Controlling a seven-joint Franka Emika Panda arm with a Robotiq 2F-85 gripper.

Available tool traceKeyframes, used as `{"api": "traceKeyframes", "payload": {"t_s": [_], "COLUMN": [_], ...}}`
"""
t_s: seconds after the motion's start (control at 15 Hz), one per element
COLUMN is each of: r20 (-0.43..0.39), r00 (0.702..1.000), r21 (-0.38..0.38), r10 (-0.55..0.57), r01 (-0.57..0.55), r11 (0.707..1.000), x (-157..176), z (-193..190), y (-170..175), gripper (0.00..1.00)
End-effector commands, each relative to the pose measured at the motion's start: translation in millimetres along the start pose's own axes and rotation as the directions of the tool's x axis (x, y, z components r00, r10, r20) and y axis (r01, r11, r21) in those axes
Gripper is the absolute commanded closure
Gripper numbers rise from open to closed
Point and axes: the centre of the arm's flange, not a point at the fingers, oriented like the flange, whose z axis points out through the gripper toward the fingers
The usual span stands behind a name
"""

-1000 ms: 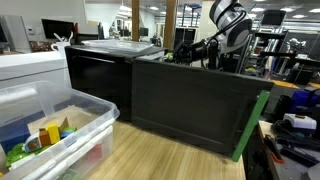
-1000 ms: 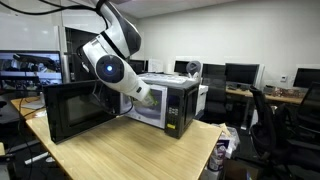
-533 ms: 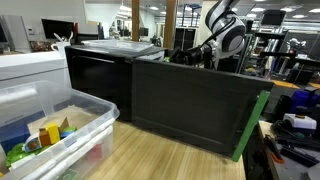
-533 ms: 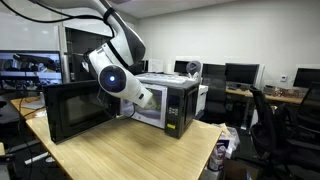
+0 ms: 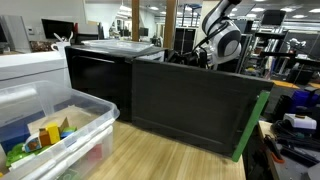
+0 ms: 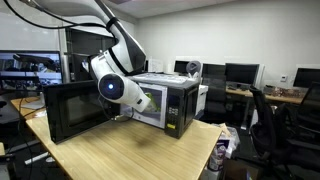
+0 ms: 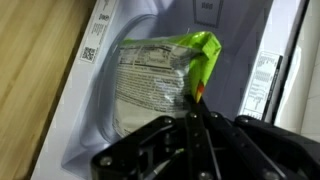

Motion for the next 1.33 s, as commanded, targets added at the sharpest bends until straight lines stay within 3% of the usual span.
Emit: {"api": "traceKeyframes", "payload": {"t_s": [0.0, 0.4, 1.27], "r20": [-0.030, -0.080, -0.047], "r00": [0.999, 0.996, 0.998], "r21": [0.033, 0.024, -0.054], "r10": [0.017, 0.033, 0.047], "r01": [-0.016, -0.031, -0.050], "r11": [0.999, 0.999, 0.997], "x": [0, 11, 1], "z": [12, 29, 54], "y": [1, 12, 31], "gripper": [1.00, 1.00, 1.00]}}
